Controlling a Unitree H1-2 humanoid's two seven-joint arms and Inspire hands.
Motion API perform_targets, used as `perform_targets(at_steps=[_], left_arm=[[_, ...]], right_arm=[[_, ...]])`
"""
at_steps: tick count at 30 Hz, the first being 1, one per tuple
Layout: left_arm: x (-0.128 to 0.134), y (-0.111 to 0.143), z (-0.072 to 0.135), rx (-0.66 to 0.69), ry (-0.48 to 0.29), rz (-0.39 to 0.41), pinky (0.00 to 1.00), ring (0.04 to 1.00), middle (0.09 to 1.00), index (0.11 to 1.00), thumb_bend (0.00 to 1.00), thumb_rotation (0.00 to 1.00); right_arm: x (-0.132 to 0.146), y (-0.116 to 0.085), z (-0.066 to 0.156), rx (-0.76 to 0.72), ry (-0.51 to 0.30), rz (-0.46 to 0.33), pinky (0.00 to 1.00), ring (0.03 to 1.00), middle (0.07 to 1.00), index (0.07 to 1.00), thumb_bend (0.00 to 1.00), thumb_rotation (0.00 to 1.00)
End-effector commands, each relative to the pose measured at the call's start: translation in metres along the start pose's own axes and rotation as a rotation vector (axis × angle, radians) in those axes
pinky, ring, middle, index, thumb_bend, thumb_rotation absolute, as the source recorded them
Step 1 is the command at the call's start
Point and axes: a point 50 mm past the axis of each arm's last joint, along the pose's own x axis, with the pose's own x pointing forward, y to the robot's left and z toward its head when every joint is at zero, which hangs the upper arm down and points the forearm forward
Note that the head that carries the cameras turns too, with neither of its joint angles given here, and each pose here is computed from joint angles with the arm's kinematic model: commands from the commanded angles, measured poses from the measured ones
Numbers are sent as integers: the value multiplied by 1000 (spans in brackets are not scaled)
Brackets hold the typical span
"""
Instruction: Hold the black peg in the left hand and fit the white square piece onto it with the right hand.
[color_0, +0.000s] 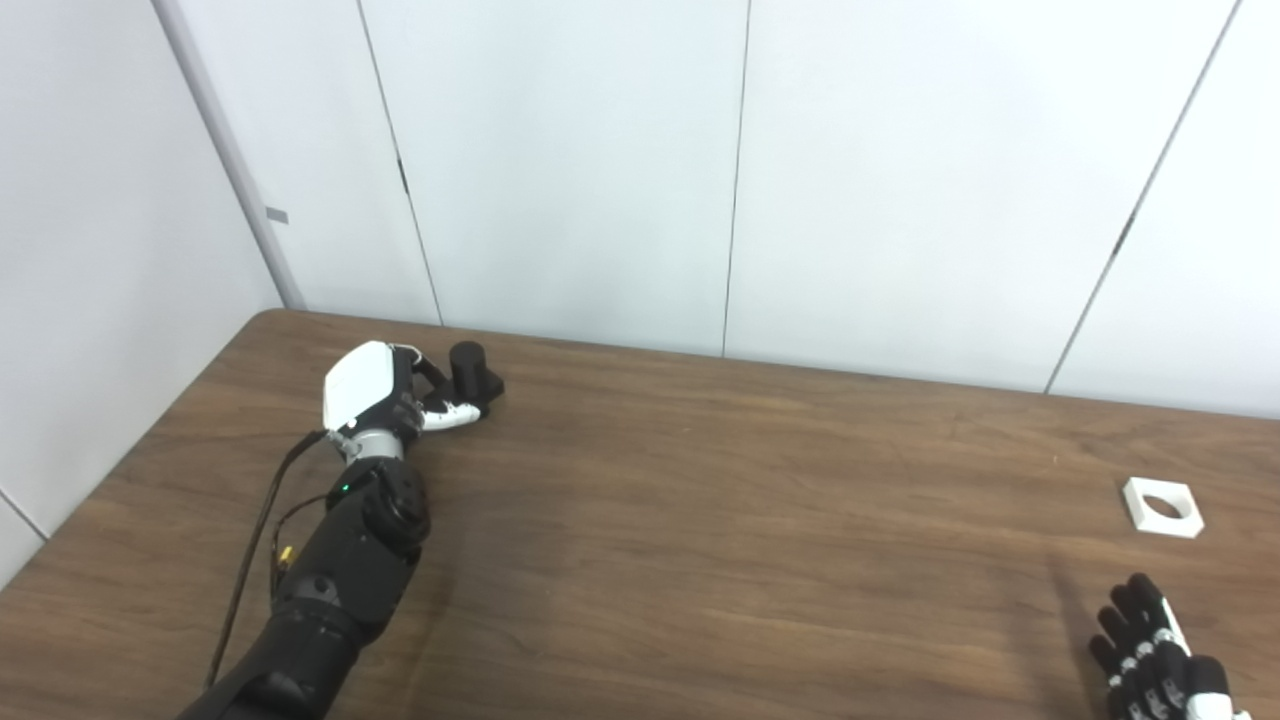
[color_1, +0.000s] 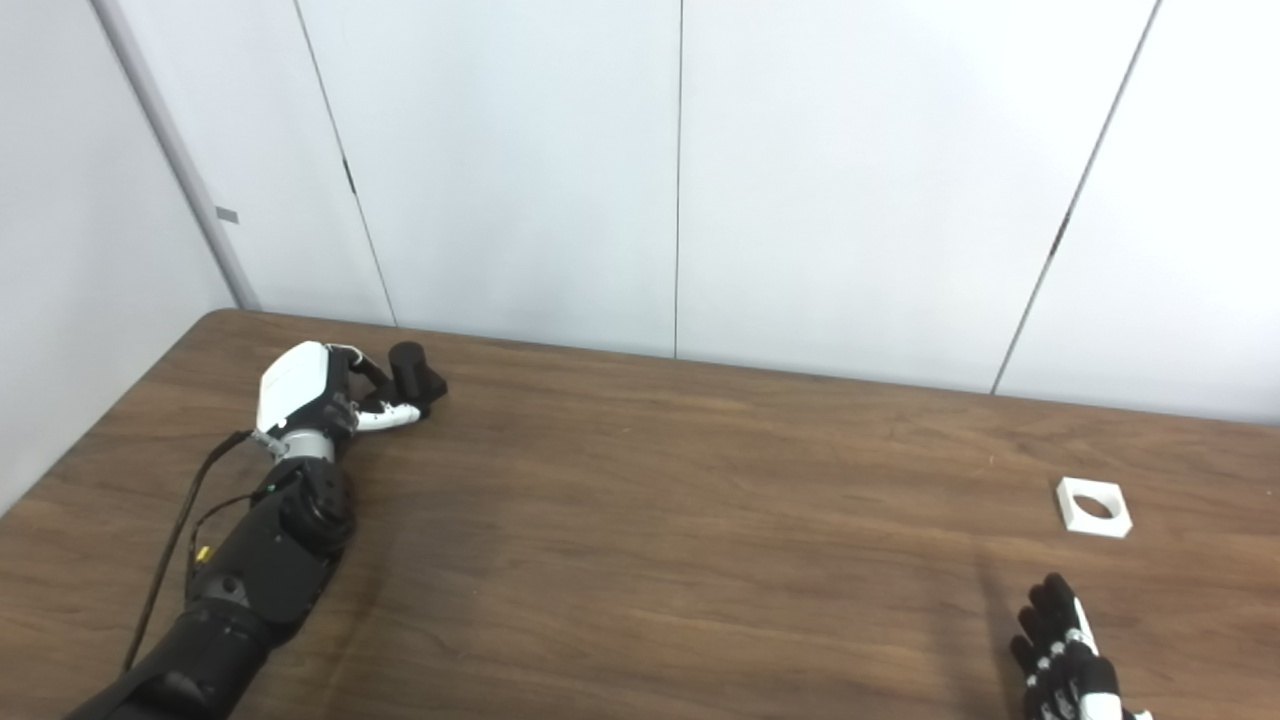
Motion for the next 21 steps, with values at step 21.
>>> perform_targets(at_steps=[21], left_arm=[[-61, -4, 15, -18, -271, -60, 746, 846, 790, 487, 521, 49]], right_arm=[[0, 4, 5, 3, -19, 3, 1000, 1000, 1000, 1000, 626, 1000]])
